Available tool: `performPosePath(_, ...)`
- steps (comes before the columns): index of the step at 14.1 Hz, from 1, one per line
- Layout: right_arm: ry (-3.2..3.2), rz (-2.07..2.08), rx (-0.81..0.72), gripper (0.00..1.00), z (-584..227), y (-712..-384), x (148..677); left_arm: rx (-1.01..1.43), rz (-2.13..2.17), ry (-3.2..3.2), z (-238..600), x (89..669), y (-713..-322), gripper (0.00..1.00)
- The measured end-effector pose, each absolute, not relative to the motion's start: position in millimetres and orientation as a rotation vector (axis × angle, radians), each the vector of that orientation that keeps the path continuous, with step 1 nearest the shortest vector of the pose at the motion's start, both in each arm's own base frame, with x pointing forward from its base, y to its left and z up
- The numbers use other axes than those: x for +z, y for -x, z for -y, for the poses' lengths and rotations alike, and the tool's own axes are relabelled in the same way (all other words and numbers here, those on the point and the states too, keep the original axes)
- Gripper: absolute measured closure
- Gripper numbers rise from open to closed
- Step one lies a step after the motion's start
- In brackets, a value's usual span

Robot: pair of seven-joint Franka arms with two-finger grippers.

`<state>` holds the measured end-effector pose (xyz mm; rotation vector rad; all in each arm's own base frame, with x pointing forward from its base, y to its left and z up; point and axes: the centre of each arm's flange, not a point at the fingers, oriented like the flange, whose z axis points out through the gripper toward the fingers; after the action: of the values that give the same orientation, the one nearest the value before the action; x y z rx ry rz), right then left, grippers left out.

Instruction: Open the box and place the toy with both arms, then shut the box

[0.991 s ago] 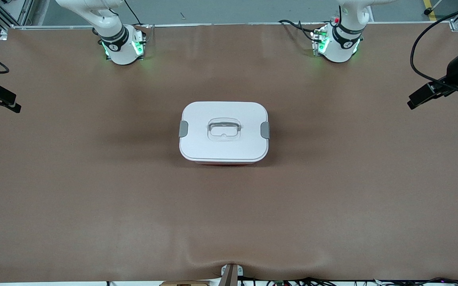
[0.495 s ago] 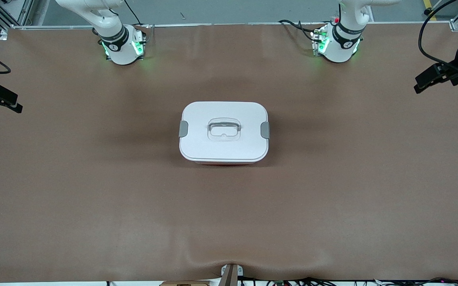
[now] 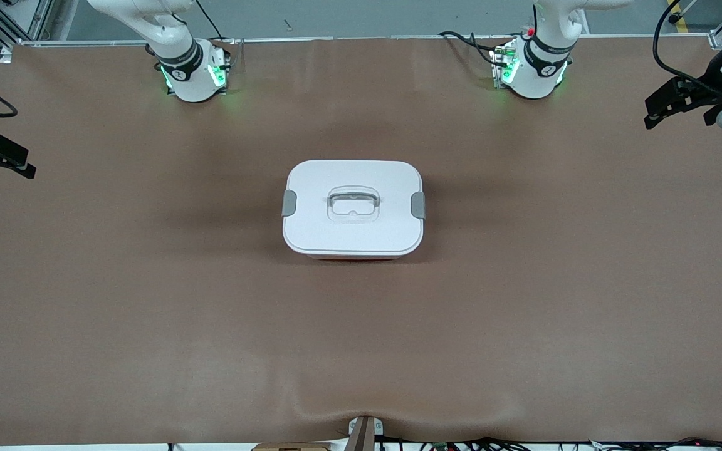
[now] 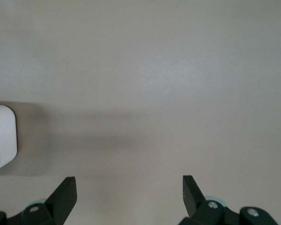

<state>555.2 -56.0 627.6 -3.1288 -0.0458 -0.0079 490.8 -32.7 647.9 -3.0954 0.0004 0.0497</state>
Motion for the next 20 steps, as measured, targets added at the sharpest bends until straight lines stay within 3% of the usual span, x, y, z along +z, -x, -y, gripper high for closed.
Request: performPosePath(20, 3.179, 0.07, 0.021, 0.0, 56.1, -558.6, 621.0, -0.046, -0.069, 3.167, 55.1, 660.2, -490.8, 0.0)
